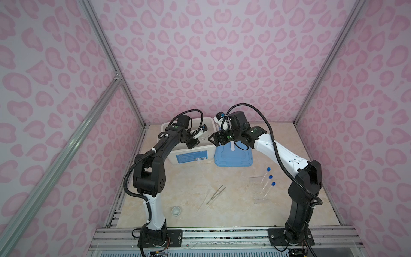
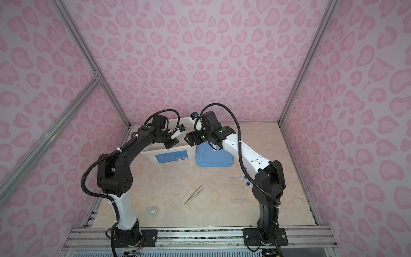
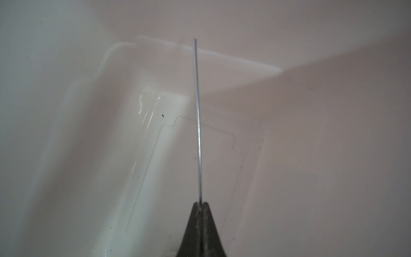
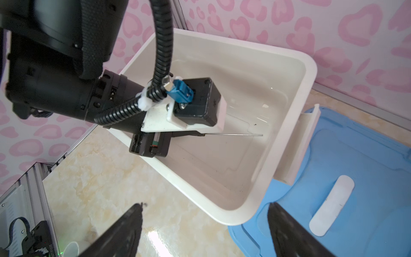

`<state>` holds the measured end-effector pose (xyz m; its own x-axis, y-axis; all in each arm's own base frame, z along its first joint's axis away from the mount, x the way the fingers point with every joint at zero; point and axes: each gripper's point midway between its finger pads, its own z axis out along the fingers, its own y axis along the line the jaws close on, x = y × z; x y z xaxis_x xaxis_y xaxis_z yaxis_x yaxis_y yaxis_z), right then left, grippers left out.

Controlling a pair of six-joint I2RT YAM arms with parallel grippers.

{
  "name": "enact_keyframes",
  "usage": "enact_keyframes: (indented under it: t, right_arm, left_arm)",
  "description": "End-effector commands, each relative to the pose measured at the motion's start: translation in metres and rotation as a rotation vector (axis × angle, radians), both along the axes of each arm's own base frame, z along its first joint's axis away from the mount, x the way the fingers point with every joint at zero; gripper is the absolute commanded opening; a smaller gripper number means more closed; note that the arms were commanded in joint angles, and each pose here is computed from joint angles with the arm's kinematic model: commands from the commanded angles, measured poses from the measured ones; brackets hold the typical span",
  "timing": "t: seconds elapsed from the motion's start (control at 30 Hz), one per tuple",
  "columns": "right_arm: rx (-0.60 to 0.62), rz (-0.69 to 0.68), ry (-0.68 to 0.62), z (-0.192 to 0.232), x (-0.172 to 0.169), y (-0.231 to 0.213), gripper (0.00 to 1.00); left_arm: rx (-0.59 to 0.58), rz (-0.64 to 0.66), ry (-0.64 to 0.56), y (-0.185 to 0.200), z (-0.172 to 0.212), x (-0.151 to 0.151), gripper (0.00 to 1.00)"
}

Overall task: Organize the chemistry lab equipment
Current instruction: 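Lower the held rod into the white bin with the left gripper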

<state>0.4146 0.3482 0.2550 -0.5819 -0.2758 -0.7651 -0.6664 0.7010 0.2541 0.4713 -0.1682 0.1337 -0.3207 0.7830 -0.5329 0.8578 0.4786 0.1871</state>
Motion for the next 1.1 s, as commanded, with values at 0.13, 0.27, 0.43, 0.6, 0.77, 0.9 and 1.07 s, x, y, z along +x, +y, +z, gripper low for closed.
enact_keyframes:
  t: [0.13, 0.27, 0.43, 0.6, 0.77, 0.9, 1.07]
  right_arm:
    - [0.008, -0.008, 0.006, -0.002, 0.003, 0.001, 0.88]
    - [0.013, -0.009, 0.013, -0.004, 0.002, 0.002, 0.88]
    - [0.013, -0.013, 0.015, -0.005, 0.001, 0.001, 0.88]
    - [0.012, -0.015, 0.015, -0.007, 0.001, 0.000, 0.88]
    - [0.011, -0.017, 0.028, -0.013, 0.003, 0.001, 0.88]
    - [0.011, -0.017, 0.033, -0.015, 0.003, 0.002, 0.87]
    - [0.008, -0.020, 0.034, -0.016, 0.003, 0.001, 0.87]
  left_arm:
    - [0.069, -0.052, 0.103, 0.007, -0.026, -0.017, 0.03]
    - [0.087, -0.067, 0.172, 0.009, -0.034, -0.023, 0.03]
    - [0.081, -0.067, 0.222, 0.007, -0.040, -0.023, 0.03]
    - [0.092, -0.060, 0.223, 0.009, -0.043, -0.015, 0.03]
    - [0.073, -0.054, 0.239, 0.006, -0.041, -0.009, 0.08]
    - [0.067, -0.046, 0.256, 0.006, -0.043, -0.008, 0.14]
    - [0.063, -0.036, 0.269, 0.007, -0.045, -0.007, 0.16]
